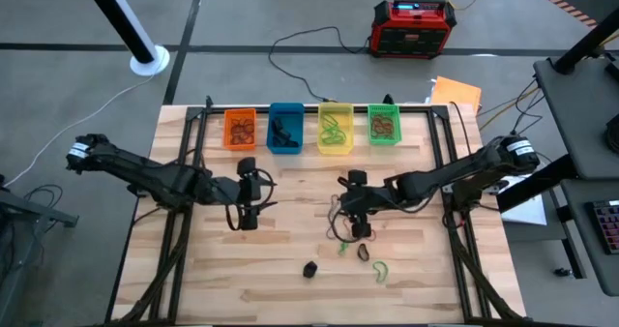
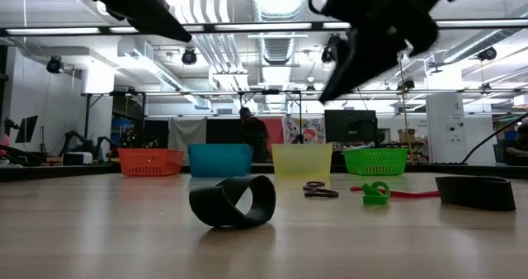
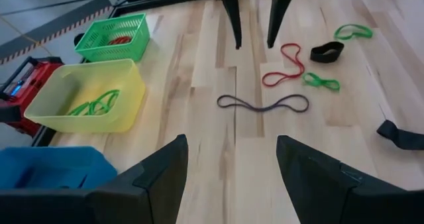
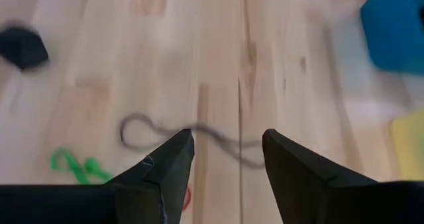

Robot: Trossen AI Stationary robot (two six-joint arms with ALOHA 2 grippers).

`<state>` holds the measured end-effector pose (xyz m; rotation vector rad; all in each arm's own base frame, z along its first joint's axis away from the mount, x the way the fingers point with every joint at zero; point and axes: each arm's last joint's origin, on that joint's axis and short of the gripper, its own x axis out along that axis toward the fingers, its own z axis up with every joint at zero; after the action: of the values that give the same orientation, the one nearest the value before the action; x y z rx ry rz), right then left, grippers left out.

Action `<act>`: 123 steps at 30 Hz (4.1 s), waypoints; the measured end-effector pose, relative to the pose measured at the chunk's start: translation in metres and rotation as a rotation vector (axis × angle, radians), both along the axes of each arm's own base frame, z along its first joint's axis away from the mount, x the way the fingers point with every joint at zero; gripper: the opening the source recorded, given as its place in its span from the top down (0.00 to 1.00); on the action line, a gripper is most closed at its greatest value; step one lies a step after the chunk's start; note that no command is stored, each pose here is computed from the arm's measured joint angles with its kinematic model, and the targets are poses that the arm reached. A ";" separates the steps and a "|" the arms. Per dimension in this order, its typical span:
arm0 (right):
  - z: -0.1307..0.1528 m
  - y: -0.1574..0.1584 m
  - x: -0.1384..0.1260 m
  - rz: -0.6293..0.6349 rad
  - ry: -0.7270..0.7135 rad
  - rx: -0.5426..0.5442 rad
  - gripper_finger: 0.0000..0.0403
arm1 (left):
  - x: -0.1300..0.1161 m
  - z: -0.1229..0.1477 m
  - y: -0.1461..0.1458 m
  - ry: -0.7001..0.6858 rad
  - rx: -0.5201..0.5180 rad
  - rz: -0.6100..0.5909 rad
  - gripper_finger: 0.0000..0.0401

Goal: Sort rubber bands into baskets
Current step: Put the red rubber band into the green bin

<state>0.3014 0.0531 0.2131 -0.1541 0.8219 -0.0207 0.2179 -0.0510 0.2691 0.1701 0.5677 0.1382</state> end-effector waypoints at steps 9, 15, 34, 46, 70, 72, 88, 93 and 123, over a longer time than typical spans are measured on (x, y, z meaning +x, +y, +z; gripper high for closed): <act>-0.031 -0.001 -0.017 -0.117 0.081 0.092 0.56 | 0.000 -0.003 0.000 0.017 0.005 0.000 0.47; -0.038 0.000 -0.022 -0.110 0.107 0.096 0.56 | 0.002 -0.007 0.000 0.020 -0.028 0.042 0.47; -0.069 0.009 -0.037 -0.139 0.065 0.176 0.56 | 0.009 -0.016 0.001 0.043 0.073 0.150 0.47; -0.117 0.011 -0.026 -0.136 0.079 0.129 0.59 | 0.019 -0.026 0.000 0.062 0.119 0.158 0.47; -0.069 0.007 -0.025 -0.069 -0.146 -0.041 0.98 | 0.027 -0.019 -0.003 -0.043 0.107 0.140 0.47; -0.064 0.006 -0.025 -0.063 -0.198 -0.066 0.98 | 0.028 -0.018 -0.004 -0.056 0.106 0.136 0.47; -0.022 0.000 -0.027 -0.010 -0.796 -0.259 0.98 | 0.034 -0.016 -0.011 -0.248 0.088 -0.069 0.47; 0.006 -0.007 -0.024 -0.030 -0.873 -0.325 0.98 | 0.032 -0.016 -0.010 -0.274 0.092 -0.060 0.47; 0.016 -0.190 -0.078 -1.120 -0.281 -0.457 0.98 | 0.030 -0.013 -0.005 -0.274 0.177 0.077 0.47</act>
<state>0.2235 -0.1365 0.2288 -0.0987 0.5230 -1.2622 0.2480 -0.0561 0.2564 0.2964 0.2881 0.2821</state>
